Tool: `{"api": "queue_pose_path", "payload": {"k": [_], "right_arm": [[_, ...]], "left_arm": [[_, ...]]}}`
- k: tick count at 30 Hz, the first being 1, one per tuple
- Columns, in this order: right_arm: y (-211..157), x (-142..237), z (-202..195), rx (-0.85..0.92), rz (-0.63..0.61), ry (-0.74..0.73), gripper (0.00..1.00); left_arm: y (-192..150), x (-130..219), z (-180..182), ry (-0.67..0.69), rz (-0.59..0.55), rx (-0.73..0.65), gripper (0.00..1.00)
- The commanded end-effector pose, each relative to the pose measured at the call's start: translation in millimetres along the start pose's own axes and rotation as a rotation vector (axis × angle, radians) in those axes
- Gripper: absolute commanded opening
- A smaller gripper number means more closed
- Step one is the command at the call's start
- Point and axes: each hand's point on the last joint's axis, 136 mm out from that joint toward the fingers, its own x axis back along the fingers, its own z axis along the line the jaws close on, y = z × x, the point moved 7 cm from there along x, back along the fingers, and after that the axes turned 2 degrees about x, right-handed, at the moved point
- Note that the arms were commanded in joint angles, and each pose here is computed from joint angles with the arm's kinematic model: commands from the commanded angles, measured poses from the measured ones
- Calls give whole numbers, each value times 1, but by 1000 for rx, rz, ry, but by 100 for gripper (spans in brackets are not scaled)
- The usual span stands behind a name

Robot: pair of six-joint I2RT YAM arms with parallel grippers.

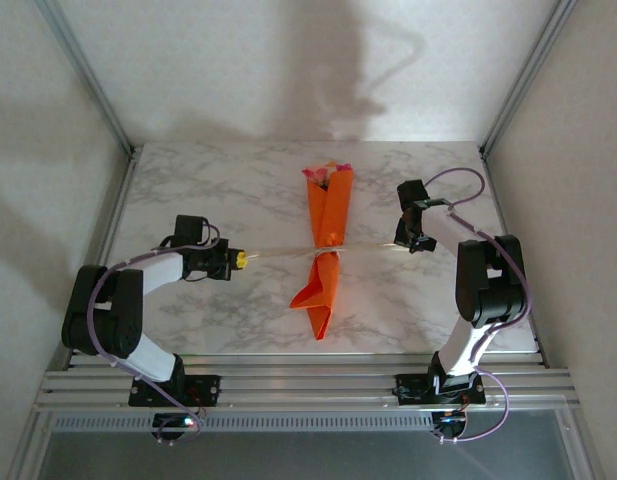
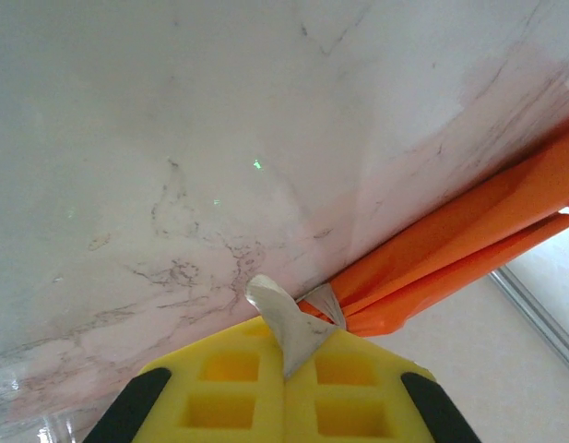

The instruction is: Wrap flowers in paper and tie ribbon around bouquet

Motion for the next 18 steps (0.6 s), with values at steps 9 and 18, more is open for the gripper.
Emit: {"api": "queue_pose_path", "payload": {"k": [9,18], "right_arm": [[6,0,-28,-48,-26,-126,0],[8,0,-30,-61,-25,-120,0]], "left_arm": [[15,14,2,16,-81,22,0],[15,14,0,18,-82,14,0]]}}
